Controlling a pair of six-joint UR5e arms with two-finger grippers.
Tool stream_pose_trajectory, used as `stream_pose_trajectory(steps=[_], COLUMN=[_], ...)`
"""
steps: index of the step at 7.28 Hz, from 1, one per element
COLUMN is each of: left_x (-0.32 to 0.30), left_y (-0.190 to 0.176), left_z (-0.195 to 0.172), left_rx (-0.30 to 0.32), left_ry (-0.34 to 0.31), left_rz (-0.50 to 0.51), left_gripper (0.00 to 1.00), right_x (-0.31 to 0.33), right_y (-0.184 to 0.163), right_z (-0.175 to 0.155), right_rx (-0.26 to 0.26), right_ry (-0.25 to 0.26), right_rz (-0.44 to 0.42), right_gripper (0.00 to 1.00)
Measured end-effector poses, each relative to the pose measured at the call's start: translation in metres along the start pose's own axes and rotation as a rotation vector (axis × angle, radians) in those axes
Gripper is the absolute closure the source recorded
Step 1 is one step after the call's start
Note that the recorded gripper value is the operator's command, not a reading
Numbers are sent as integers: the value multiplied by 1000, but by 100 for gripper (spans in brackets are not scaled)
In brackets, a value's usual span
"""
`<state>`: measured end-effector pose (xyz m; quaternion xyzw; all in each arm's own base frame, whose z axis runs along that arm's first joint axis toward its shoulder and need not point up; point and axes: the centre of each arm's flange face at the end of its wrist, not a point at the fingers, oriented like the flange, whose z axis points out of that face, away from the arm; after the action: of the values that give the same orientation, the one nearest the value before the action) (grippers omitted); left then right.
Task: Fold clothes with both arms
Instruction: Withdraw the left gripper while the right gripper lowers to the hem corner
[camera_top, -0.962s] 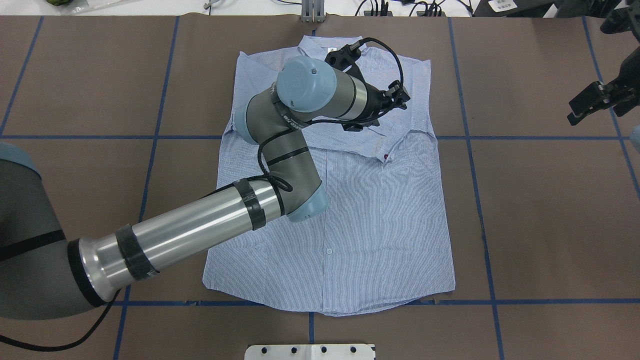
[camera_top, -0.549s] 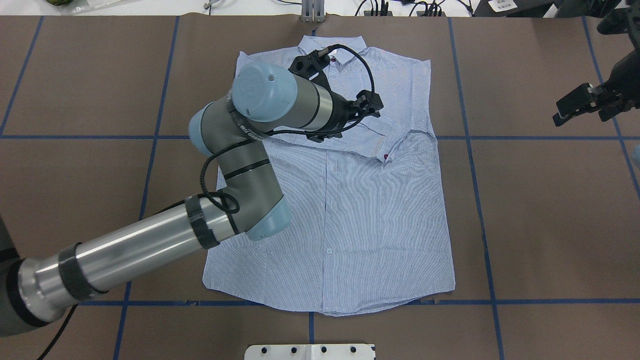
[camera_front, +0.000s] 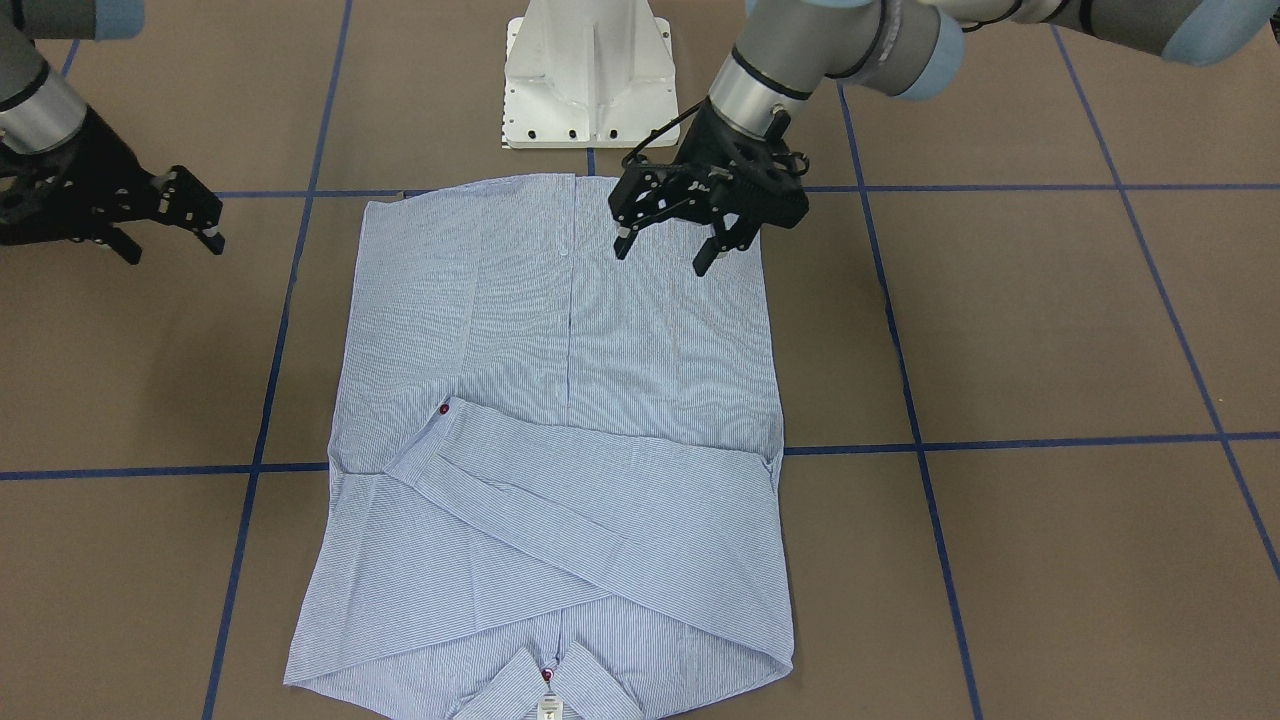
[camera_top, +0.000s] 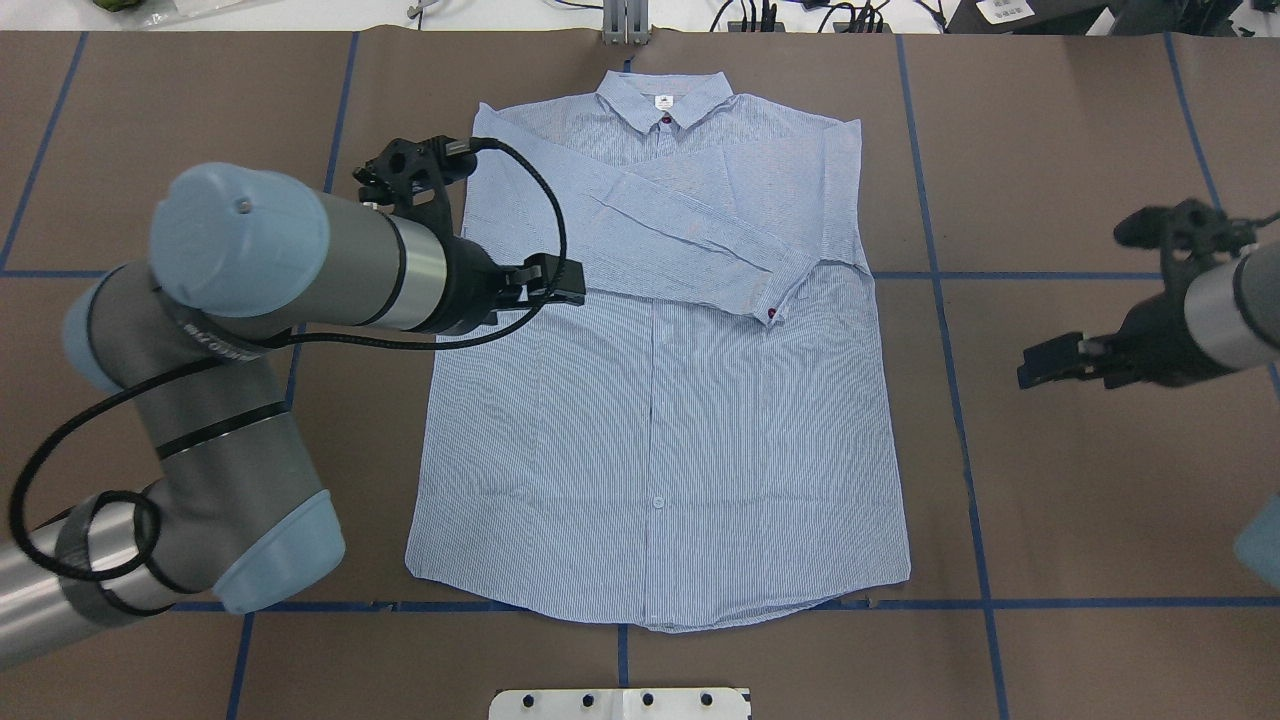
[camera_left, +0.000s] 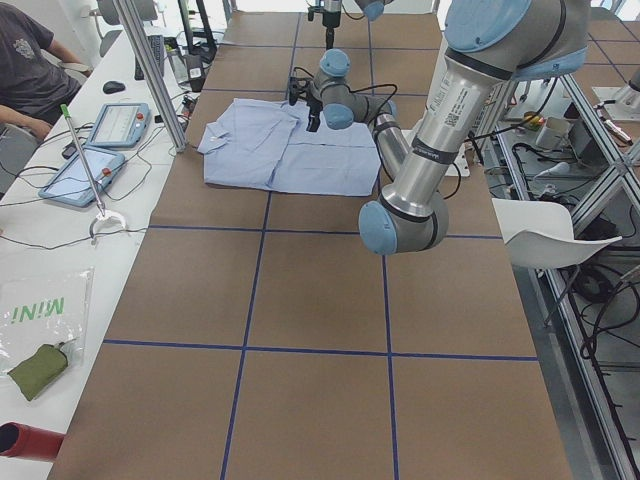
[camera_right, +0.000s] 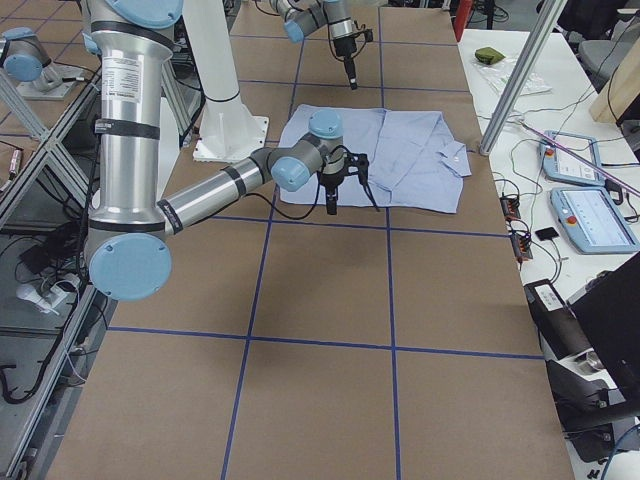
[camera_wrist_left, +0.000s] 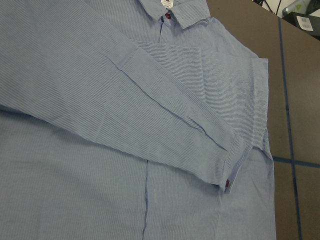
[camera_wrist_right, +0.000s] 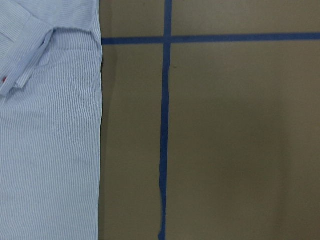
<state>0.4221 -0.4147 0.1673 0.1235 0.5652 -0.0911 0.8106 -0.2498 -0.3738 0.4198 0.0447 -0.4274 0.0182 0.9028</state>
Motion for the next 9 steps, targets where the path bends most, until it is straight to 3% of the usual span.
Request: stream_pose_trajectory(steps=[2,4,7,9], left_x=[-20,-23,-25,-29], left_y=[10,16,19,22], left_z=[-26,-37,-38,-35], left_rx=[-2,-1,-4,-8], left_ry=[-11,-1,-2,-10], left_rz=[19,21,18,2], left_gripper=[0,0,0,0], right_x=[-38,-69,-92,-99], right_y=[68,107,128,128], right_z=[52,81,107,119], right_rx=[-8,-30,-119,-161], right_ry=[16,9,7,39], right_rz=[45,54,43,46], right_gripper=[0,0,1,17])
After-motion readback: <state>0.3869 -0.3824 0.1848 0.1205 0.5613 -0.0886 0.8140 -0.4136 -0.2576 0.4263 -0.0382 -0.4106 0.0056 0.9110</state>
